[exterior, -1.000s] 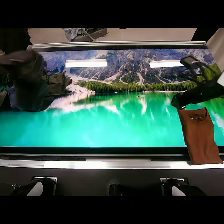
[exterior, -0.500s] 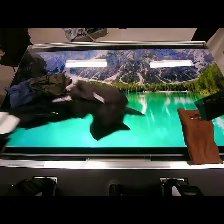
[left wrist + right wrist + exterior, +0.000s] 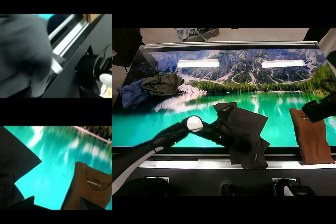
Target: Fold the shirts.
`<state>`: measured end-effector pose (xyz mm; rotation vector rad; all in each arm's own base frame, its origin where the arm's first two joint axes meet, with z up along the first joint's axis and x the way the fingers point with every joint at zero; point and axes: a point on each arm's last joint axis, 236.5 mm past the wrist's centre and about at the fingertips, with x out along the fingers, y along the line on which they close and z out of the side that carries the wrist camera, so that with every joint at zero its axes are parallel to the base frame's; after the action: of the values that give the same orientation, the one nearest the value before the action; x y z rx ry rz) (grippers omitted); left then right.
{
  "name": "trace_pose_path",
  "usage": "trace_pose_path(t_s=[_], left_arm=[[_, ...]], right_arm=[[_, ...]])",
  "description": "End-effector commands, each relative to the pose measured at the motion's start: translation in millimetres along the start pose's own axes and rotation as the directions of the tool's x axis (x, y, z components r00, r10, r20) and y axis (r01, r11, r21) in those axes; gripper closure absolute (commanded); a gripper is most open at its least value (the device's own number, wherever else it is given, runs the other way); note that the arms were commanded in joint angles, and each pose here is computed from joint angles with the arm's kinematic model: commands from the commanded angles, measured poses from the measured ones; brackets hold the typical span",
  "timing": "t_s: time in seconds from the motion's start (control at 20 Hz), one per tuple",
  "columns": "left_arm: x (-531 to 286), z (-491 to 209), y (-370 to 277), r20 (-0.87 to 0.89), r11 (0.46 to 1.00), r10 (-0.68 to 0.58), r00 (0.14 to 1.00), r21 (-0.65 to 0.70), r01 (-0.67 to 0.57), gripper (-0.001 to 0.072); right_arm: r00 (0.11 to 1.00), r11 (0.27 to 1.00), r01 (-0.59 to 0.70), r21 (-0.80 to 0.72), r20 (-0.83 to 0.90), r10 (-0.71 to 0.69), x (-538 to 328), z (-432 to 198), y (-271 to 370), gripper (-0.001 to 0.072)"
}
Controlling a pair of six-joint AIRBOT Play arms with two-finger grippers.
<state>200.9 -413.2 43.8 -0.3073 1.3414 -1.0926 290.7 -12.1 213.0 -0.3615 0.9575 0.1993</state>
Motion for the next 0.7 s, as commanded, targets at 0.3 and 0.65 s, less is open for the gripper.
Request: trace_pose_path(t_s=[0.3, 0.65], left_arm=[[-153, -15, 154, -0.073, 0.943, 0.28, 0.957, -0.166, -0.288, 0.0045], [-47, -59, 144, -0.09, 0.955, 0.064, 0.994, -0.282, -0.087, 0.0045]], right_arm=[[0.922, 0.961, -0.265, 0.073, -0.272, 0.275, 166, -33, 37, 0.0033], [0.728, 0.801, -0.544, 0.251, -0.333, 0.599, 242, -50, 107, 0.001]])
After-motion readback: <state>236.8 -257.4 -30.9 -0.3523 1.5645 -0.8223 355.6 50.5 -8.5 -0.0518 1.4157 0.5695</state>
